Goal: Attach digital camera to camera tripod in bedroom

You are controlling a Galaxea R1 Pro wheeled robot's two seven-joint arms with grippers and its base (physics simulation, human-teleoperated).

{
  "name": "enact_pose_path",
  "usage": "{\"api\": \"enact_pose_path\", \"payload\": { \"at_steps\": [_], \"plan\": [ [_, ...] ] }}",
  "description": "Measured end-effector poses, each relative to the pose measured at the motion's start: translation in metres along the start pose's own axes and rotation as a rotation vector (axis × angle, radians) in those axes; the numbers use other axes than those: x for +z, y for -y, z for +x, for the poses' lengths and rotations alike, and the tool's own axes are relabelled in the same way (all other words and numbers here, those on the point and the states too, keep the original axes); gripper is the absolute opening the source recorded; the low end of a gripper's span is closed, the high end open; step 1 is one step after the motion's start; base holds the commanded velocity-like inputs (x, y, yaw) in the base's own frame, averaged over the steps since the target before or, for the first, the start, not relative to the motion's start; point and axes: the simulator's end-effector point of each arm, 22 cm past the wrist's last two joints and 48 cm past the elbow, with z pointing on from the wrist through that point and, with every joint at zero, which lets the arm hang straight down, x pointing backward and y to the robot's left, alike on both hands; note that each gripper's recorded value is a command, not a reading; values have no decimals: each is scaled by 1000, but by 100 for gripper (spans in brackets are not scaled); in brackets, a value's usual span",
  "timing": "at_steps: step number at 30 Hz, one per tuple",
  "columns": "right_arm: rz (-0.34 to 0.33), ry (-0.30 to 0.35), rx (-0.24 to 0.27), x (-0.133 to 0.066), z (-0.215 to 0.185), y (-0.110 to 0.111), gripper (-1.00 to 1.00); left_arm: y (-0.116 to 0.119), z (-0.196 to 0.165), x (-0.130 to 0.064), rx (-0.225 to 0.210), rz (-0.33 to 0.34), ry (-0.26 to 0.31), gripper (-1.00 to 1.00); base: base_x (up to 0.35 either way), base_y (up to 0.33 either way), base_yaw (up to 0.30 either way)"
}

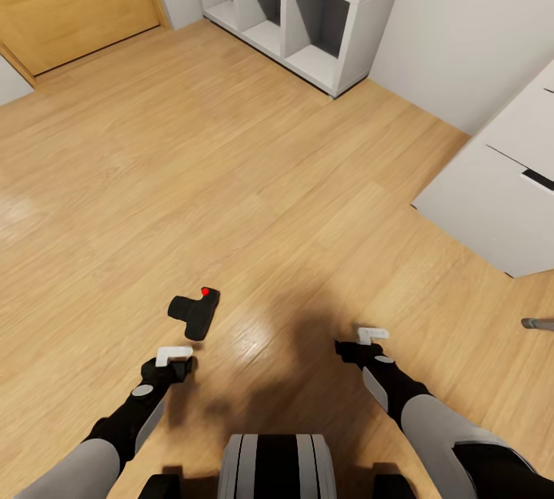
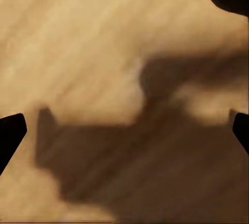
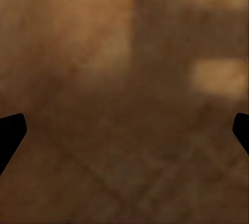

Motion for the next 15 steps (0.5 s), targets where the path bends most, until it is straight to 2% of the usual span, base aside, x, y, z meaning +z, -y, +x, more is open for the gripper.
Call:
{"api": "enact_pose_path", "payload": {
  "at_steps": [6,15],
  "plan": [
    [-20,-4,-14,0,2,-7,100,2,9,-1,0,1,0,100,0,0,0],
    [-17,-7,-60,0,3,-3,100,3,15,-2,20,4,15,100,0,0,-1]
  ]
}}
